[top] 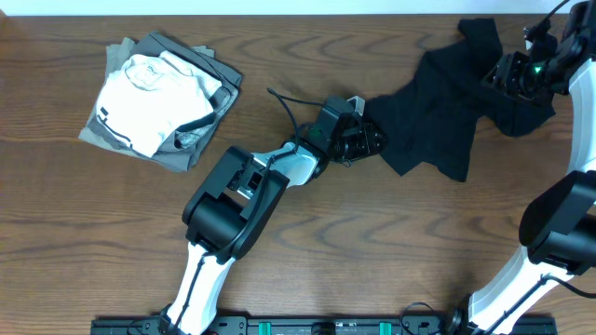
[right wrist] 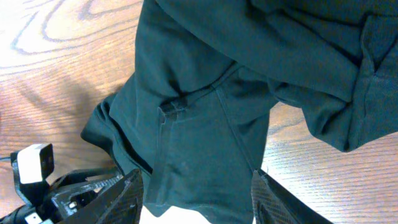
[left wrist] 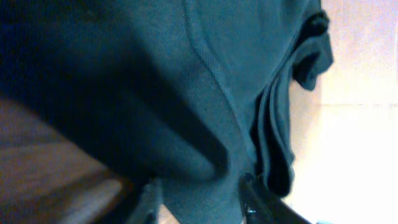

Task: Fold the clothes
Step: 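Reach the left gripper to the t-shirt's left edge and grasp it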

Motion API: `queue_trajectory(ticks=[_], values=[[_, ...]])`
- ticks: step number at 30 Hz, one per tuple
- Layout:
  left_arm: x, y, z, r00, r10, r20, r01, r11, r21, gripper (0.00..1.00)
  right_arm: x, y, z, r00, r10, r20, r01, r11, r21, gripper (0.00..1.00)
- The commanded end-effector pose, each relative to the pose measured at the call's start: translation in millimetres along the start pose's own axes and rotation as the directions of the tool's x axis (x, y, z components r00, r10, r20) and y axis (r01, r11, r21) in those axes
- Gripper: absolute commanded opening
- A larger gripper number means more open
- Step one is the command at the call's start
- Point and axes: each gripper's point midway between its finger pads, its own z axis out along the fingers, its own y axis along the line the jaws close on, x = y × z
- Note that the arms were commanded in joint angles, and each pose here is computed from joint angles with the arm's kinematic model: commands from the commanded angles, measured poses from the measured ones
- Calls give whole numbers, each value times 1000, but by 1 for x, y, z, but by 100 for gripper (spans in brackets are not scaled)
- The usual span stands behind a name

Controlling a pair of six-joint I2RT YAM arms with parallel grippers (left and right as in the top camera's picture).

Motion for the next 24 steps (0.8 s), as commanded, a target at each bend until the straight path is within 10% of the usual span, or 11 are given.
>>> queue_trajectory(ticks=[1,10,16,24], values=[[0,9,4,995,103,6,-103,994,-24,27,0,-1,-1,1000,16,1,-16,1000,-5,54],[8,6,5,996,83,-36,-84,996,-4,7,0,-1,-1,1000,17,-2,-17,1000,-5,54],[44,37,-2,968,-195,-160,171,974,-151,45,1,-1,-1,1000,17,-3,-17,1000,-5,54],[28,56,-3,957,-291,-12,279,928,-246,58,0,-1,-1,1000,16,-1,-16,1000,-5,54]])
